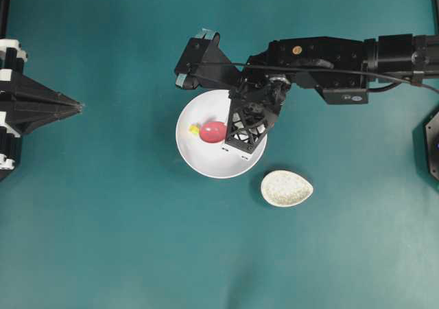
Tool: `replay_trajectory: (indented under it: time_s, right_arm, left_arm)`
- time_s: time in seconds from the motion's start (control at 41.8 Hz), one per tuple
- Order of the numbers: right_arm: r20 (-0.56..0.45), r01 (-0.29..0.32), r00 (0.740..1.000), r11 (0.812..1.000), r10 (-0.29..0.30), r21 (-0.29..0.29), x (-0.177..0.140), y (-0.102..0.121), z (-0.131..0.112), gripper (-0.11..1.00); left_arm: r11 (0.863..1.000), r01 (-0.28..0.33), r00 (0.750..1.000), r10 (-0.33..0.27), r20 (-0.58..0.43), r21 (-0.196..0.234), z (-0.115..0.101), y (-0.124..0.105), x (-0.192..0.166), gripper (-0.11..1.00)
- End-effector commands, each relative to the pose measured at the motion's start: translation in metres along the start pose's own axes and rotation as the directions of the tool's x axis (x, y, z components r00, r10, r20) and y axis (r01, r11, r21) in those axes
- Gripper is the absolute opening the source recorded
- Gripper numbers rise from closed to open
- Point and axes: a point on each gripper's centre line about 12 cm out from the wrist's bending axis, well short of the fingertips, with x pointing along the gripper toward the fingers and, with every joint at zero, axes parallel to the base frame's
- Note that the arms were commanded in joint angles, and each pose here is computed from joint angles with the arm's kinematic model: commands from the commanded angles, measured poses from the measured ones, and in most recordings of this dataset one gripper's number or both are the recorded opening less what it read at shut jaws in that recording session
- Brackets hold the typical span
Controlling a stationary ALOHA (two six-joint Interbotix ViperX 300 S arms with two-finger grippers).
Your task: Scoop the yellow hexagonal prism block from the bowl with a spoon using the right arm.
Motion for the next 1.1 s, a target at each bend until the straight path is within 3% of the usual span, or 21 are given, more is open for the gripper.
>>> replay_trajectory:
  time_s: [0.0,0.239,0.335,0.862,1.077]
  right_arm:
    - [0.075,-0.016,0.997,1.0,0.018,-0.018,-0.03,0.006,0.008,0.23]
    - [0.158,-0.021,0.987,0.999,0.026,-0.03,-0.067,0.008,0.007,0.21]
    - [0.167,-0.025,0.985,0.999,0.03,-0.03,-0.077,0.008,0.004,0.04]
    - [0.032,-0.005,0.999,0.998,0.007,-0.065,-0.08,0.021,-0.021,0.02]
    - [0.03,-0.002,1.0,0.996,0.004,-0.089,-0.079,0.023,-0.022,0.02]
  left_arm:
    - [1.0,0.0,1.0,0.0,0.028,0.0,0.011,0.0,0.002,0.0]
    - [1.0,0.0,1.0,0.0,0.028,0.0,0.011,0.0,0.002,0.0]
    - [1.0,0.0,1.0,0.0,0.028,0.0,0.011,0.0,0.002,0.0]
    - [1.0,0.0,1.0,0.0,0.026,0.0,0.01,0.0,0.002,0.0]
    - [1.0,0.0,1.0,0.0,0.026,0.0,0.01,0.0,0.002,0.0]
